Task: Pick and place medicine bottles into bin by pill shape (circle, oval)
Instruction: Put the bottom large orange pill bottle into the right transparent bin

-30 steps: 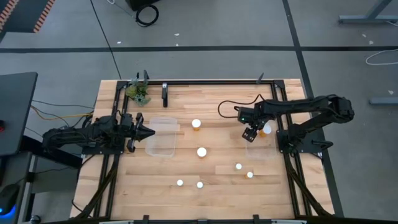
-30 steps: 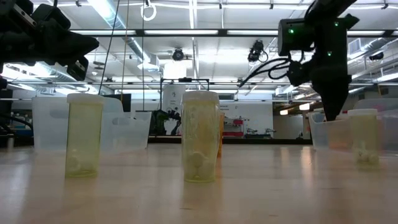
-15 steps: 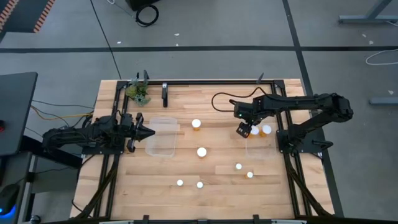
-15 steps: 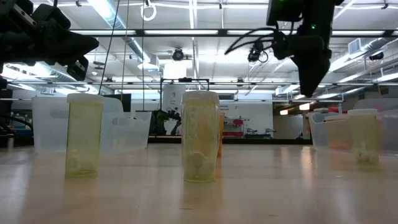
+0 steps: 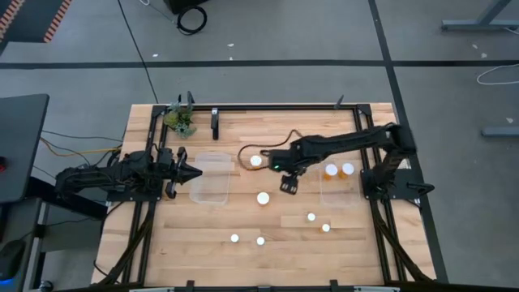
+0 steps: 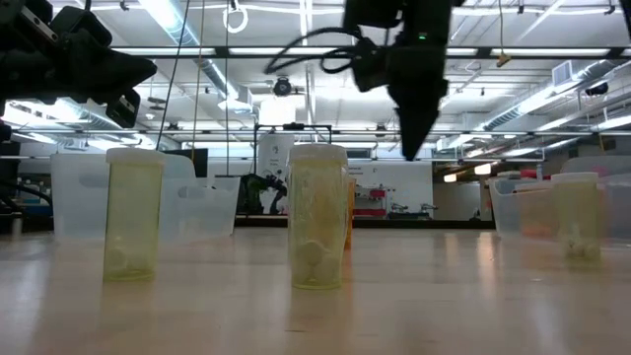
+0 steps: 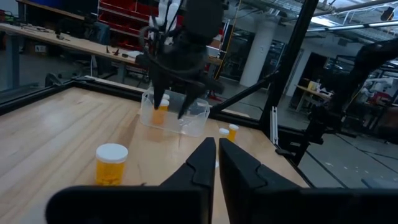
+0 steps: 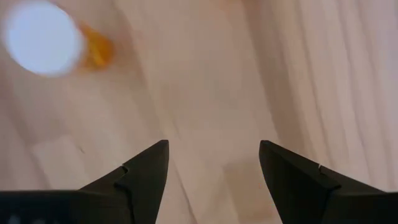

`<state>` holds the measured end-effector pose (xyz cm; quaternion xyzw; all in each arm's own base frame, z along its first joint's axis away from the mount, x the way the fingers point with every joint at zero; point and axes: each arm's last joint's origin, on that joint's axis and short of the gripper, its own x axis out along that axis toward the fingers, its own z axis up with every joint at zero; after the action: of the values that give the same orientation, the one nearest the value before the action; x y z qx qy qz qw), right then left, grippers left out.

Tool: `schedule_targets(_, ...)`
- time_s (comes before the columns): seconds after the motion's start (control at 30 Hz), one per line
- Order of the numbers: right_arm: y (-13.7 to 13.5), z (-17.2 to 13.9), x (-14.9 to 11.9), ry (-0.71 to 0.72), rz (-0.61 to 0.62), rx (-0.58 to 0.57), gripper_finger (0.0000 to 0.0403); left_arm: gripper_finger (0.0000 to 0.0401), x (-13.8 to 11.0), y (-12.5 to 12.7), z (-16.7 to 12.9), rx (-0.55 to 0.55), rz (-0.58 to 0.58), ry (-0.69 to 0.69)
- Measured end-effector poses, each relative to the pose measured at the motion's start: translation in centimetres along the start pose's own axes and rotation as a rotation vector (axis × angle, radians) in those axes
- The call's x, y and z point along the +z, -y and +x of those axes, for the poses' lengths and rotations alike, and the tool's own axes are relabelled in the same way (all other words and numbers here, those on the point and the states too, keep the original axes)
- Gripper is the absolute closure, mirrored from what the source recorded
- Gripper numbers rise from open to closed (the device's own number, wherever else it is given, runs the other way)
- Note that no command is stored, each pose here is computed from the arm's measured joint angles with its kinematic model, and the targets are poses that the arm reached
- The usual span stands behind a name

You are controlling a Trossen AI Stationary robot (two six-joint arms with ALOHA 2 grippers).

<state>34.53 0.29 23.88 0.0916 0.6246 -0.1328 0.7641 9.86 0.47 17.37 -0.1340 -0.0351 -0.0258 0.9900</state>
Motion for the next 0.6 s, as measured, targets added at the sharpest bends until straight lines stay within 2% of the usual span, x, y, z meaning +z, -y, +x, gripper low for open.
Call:
schedule_targets(0.27, -4.1, 0.3, 4.5, 0.090, -0.163, 0.058, 0.0146, 0.0368, 0.0, 0.0, 0.0, 0.000, 0.000, 0.000)
schedule_targets(0.6, -9.4, 1.9, 7.7, 0.153, -0.342, 0.089, 0.0146, 0.0373, 0.0, 0.0, 0.0, 0.000, 0.000, -0.001)
